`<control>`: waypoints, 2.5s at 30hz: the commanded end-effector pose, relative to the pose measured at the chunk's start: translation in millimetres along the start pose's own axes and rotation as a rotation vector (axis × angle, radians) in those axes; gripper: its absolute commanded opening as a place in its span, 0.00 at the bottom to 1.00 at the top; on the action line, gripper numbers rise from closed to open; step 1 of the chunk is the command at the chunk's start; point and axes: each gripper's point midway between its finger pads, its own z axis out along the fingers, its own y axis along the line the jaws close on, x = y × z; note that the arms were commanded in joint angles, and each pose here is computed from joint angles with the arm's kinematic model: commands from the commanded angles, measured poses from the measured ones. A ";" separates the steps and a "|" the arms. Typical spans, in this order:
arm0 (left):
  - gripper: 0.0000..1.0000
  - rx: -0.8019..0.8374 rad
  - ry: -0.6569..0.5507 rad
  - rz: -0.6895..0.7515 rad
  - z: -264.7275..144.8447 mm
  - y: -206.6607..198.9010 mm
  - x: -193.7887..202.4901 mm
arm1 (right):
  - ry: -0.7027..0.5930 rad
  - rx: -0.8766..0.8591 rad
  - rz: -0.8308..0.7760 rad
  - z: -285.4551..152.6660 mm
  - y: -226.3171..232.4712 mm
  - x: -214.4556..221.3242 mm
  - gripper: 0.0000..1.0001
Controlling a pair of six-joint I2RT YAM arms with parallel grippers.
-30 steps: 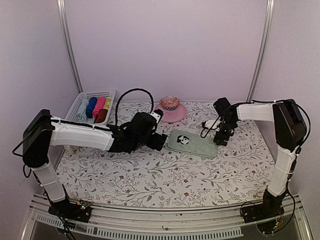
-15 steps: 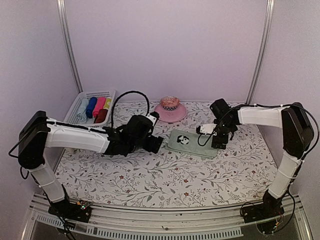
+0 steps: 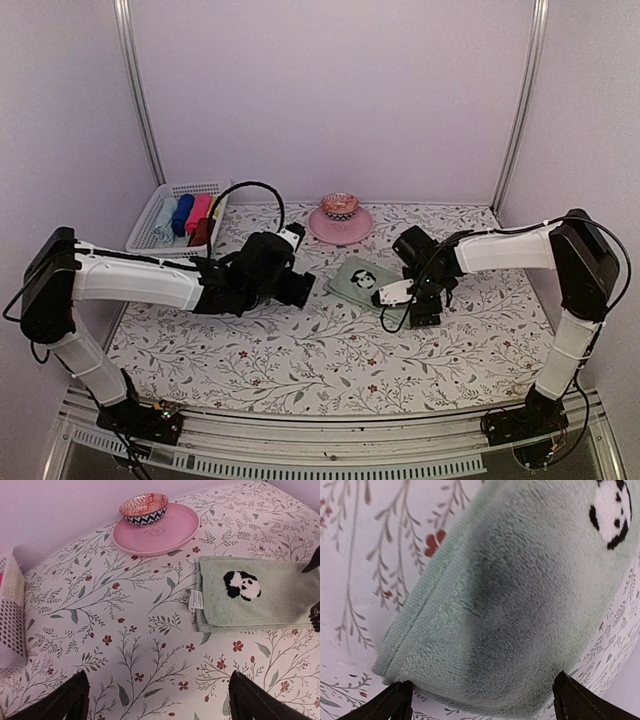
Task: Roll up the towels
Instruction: Rotate the towel at the center of the board, then smooth out the towel at the center of the board.
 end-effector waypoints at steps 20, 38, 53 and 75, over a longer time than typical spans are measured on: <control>0.97 -0.116 0.011 -0.031 -38.0 46.7 23.6 | -0.578 0.119 0.247 -104.5 -97.0 -201.8 0.99; 0.97 -0.075 0.023 -0.026 -31.7 36.7 28.2 | -0.591 -0.241 0.825 2.1 -180.4 -94.3 0.76; 0.97 -0.046 0.044 -0.031 -23.6 27.5 38.7 | -0.496 -0.382 0.872 49.1 -145.8 -84.9 0.66; 0.97 -0.011 0.058 -0.044 -16.9 14.6 48.5 | -0.578 -0.478 0.862 55.0 -146.0 -89.9 0.48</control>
